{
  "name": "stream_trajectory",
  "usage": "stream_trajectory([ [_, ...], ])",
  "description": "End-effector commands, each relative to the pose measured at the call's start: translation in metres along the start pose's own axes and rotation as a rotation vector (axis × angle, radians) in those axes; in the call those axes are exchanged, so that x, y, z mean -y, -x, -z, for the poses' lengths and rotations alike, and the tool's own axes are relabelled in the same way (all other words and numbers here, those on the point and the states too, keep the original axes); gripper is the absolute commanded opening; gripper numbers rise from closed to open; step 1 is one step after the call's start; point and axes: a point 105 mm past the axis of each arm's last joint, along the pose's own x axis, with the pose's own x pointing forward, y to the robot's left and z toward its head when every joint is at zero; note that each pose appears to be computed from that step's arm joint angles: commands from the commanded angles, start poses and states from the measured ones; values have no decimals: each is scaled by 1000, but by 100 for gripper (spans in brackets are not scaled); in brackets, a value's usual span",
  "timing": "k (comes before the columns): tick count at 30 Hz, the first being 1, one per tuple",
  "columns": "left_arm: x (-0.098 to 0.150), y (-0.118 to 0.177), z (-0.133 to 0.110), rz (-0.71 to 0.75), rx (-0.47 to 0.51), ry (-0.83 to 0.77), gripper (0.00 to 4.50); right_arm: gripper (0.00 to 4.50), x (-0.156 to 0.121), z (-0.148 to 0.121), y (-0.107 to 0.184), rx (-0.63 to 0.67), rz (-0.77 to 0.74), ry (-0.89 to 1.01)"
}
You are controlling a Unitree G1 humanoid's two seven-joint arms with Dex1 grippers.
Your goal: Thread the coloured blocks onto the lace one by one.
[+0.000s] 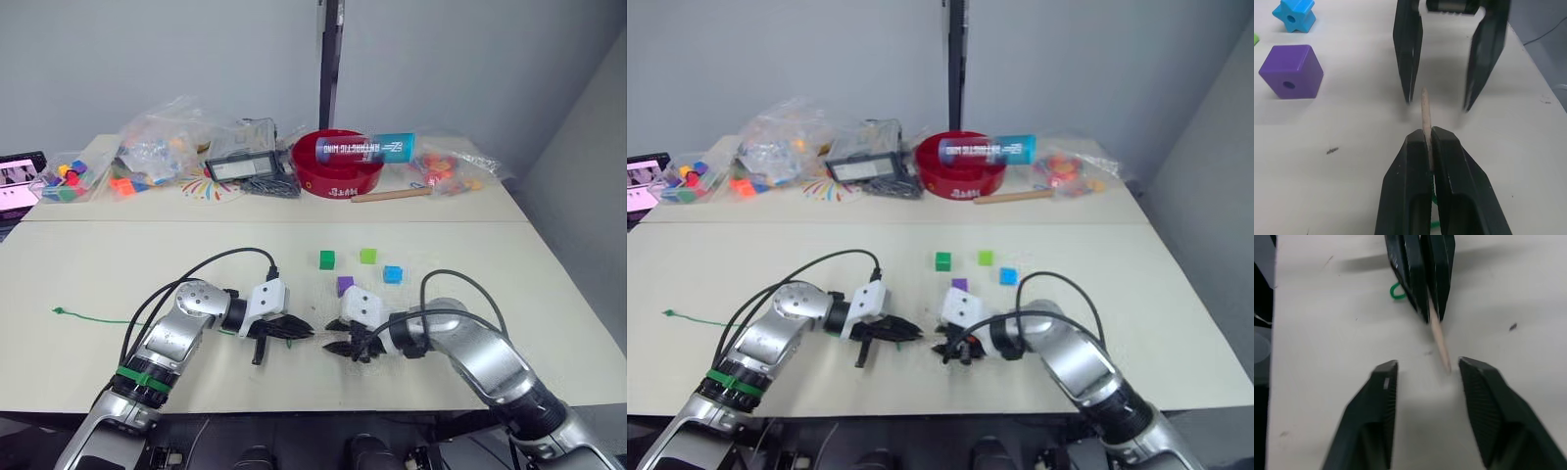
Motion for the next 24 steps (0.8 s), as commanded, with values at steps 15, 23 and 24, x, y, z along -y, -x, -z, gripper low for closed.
stream_trajectory([
  [15, 5, 2, 0, -9, 17, -12, 0, 447, 125, 11, 78, -75, 319, 68],
  [23, 8, 2, 1, -21, 23, -7, 0, 447, 153, 21, 65, -203, 207, 100],
  [24, 8, 2, 1, -24, 23, -6, 0, 447, 154, 21, 63, -205, 199, 97],
])
